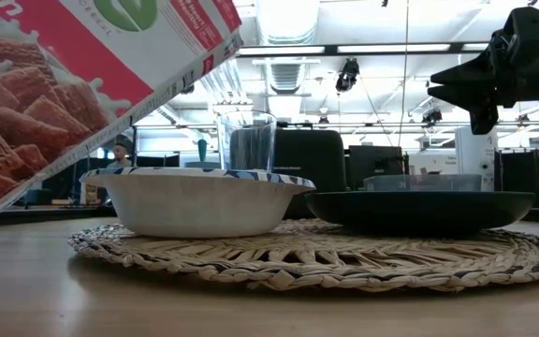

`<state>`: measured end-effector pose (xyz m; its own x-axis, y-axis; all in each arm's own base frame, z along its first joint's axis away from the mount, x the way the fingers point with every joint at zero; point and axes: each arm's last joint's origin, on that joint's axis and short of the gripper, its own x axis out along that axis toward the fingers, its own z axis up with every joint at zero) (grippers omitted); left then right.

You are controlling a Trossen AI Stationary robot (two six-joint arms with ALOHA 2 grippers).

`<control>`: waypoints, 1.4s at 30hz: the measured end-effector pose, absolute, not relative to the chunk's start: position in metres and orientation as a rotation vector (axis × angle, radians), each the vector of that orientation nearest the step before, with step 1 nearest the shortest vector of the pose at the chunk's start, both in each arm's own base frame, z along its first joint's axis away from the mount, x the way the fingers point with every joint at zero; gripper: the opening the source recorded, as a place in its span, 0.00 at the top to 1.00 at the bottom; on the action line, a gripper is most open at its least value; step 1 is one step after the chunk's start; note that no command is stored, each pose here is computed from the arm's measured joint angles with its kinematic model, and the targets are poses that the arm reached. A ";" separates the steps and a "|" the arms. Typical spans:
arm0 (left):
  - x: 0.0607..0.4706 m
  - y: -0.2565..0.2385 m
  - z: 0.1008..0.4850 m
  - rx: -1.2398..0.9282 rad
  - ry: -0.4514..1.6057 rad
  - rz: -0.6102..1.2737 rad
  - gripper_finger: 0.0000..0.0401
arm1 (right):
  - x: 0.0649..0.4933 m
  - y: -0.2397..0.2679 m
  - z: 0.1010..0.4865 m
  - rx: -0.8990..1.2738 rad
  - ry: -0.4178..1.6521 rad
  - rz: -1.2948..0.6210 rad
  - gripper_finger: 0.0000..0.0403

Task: Arrange a breakfast setting
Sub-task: Pour the cereal from the red cereal box into the white bowl

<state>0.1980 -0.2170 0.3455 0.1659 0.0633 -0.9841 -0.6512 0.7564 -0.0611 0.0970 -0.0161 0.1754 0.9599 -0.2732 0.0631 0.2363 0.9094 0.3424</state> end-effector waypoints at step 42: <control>0.212 -0.143 0.400 -0.964 1.664 0.187 1.00 | 0.097 -0.016 0.175 0.339 -0.111 -0.263 0.72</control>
